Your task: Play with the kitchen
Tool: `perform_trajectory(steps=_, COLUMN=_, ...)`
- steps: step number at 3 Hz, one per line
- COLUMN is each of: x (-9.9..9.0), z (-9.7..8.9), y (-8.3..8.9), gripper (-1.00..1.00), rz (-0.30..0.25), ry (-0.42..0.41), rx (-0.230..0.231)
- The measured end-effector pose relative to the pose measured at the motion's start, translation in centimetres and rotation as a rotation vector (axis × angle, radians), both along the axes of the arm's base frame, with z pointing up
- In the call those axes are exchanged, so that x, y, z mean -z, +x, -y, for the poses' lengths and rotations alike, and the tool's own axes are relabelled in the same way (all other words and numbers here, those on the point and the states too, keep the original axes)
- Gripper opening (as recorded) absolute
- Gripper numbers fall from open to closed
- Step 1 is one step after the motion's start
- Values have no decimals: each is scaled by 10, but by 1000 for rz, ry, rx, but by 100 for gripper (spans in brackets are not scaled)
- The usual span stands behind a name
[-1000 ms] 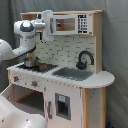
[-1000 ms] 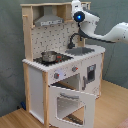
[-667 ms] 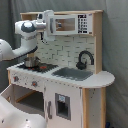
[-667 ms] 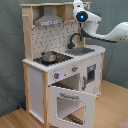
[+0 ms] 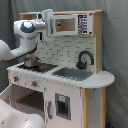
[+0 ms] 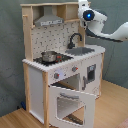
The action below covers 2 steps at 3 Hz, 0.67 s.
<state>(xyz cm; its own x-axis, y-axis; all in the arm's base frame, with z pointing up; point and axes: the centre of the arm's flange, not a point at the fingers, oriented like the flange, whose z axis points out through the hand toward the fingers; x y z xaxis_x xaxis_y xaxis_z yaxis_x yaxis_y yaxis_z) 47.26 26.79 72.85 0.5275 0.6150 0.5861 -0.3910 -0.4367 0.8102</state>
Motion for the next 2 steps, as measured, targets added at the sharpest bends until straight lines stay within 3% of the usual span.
perform_trajectory(steps=2, x=2, z=19, y=-28, gripper=-100, rz=-3, ry=37, rx=-35)
